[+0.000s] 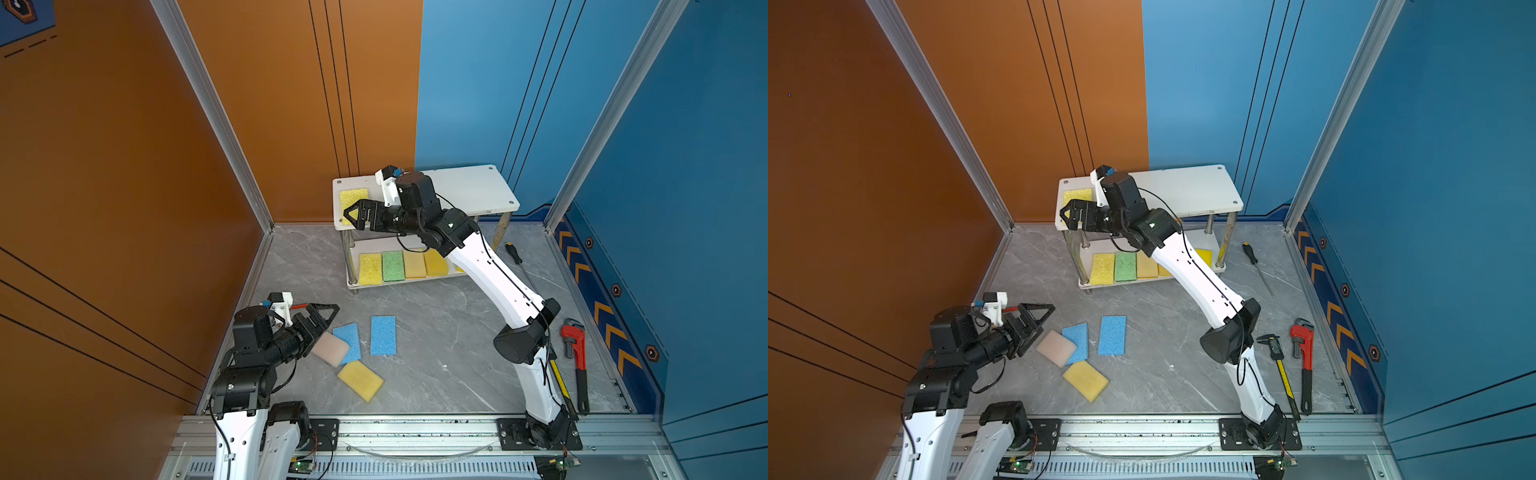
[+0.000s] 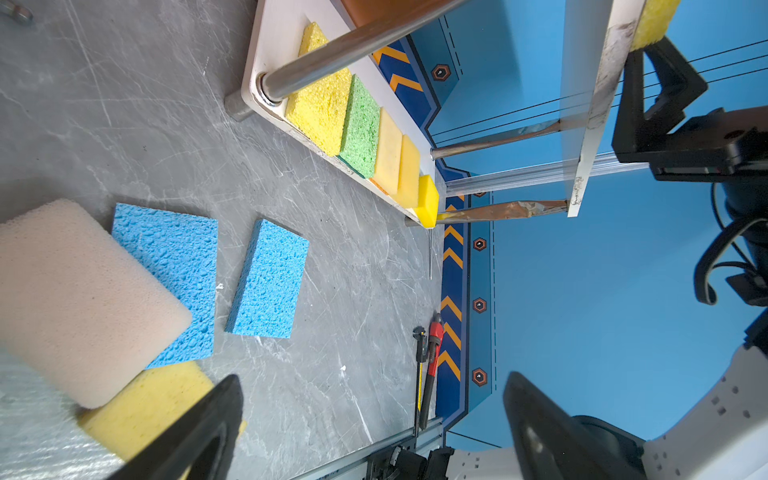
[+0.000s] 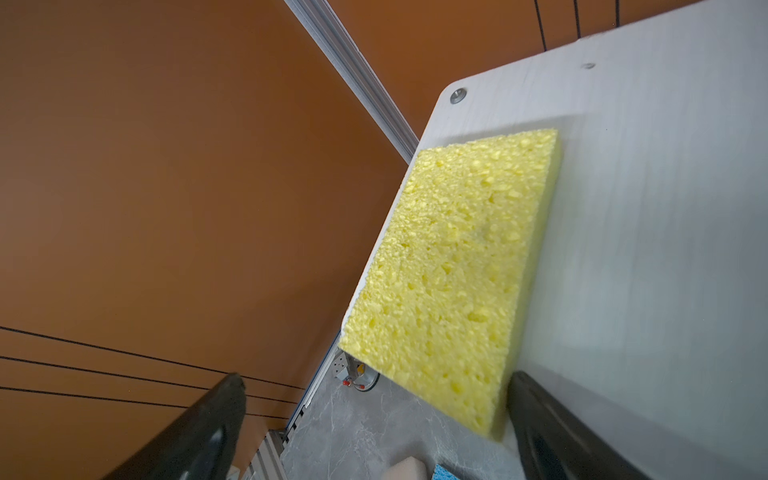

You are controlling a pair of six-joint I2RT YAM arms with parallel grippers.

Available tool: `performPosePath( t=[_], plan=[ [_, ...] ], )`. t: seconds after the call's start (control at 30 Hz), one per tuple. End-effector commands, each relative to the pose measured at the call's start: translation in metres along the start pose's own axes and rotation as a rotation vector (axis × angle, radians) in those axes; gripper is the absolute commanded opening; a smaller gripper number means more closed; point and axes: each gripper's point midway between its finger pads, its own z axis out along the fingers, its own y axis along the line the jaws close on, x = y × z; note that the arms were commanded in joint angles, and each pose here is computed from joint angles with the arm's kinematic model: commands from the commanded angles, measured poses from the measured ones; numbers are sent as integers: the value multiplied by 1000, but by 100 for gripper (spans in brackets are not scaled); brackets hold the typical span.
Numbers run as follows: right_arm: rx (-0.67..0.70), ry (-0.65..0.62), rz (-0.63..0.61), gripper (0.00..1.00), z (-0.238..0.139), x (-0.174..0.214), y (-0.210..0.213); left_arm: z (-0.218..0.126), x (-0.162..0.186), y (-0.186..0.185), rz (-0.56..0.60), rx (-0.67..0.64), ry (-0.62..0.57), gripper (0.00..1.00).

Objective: Place and organize the cleaning sponges onto the shelf
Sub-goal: 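Open the right gripper to release the sponge on the shelf top, then withdraw the right gripper from the shelf back over the table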

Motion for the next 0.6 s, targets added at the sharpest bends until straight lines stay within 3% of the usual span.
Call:
performPosePath(
  t=[0.0, 0.17, 0.27, 0.47, 0.57],
  plan=[
    [14, 8, 6, 99, 1, 4, -3, -6, 1, -6, 36, 5, -9, 98],
    [46, -3, -33, 99, -20, 0, -2, -7, 2, -6, 31, 6, -8, 98],
    [63, -8, -58, 99, -56, -2, 6, -7, 2, -7, 26, 10, -3, 98],
    [125, 47, -28, 99, -119, 37, -7, -7, 5, -4, 15, -7, 4, 98],
    [150, 117, 26, 99, -140, 75, -23, -3, 9, 3, -14, -21, 21, 98]
  ],
)
